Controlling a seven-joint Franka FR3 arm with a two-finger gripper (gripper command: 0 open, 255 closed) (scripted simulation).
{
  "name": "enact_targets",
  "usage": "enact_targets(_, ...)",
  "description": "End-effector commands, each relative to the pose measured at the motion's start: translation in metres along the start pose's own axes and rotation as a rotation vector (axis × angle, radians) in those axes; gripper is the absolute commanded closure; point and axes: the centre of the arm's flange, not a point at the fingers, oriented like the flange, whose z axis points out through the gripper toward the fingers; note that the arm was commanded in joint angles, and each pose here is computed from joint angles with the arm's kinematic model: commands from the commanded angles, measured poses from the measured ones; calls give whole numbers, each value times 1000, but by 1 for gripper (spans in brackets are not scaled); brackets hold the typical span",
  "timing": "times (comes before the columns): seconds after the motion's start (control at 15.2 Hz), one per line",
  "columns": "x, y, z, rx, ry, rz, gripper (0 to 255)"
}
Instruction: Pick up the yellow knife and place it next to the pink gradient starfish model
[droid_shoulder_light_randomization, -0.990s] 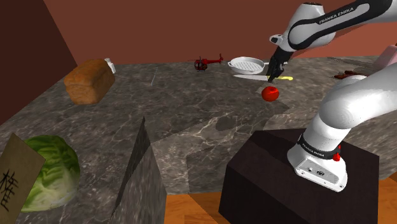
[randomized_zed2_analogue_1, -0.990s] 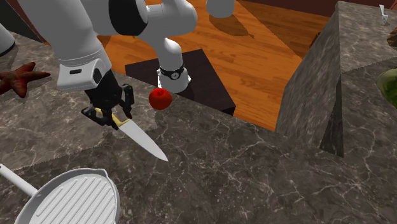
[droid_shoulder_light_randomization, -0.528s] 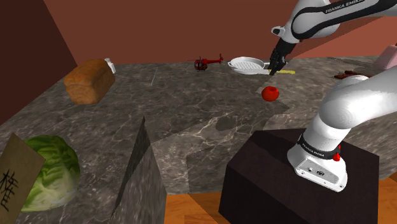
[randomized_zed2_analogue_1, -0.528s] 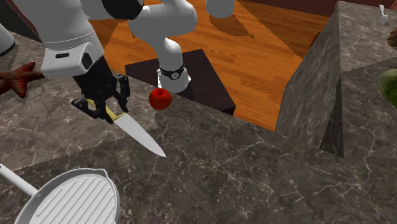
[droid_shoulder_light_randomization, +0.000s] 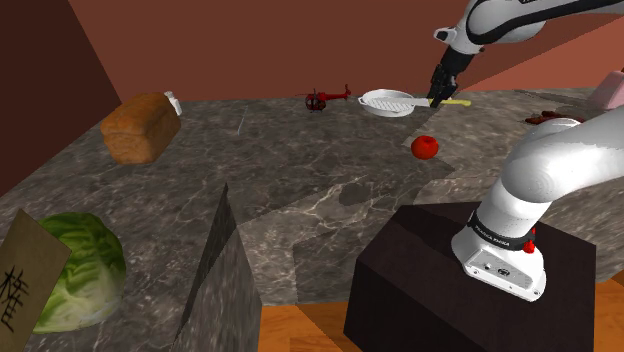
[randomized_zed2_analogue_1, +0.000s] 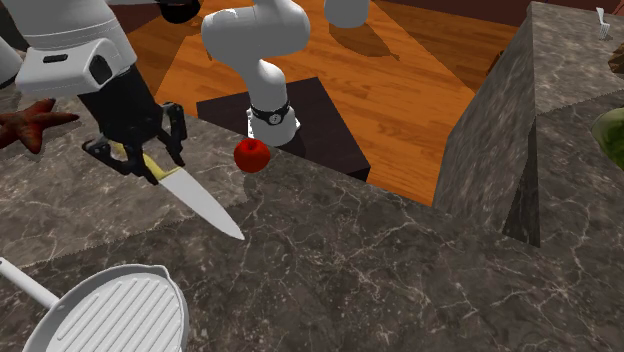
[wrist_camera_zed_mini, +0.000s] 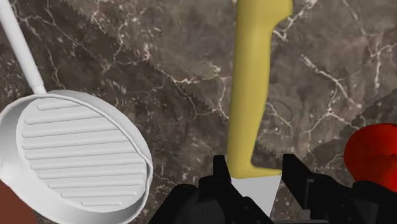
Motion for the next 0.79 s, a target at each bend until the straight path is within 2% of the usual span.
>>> enact_targets(0.0, -18, 14, -3, 0, 0, -1, 255)
enact_targets(0.73, -132, 103, -10, 0, 0, -1, 255)
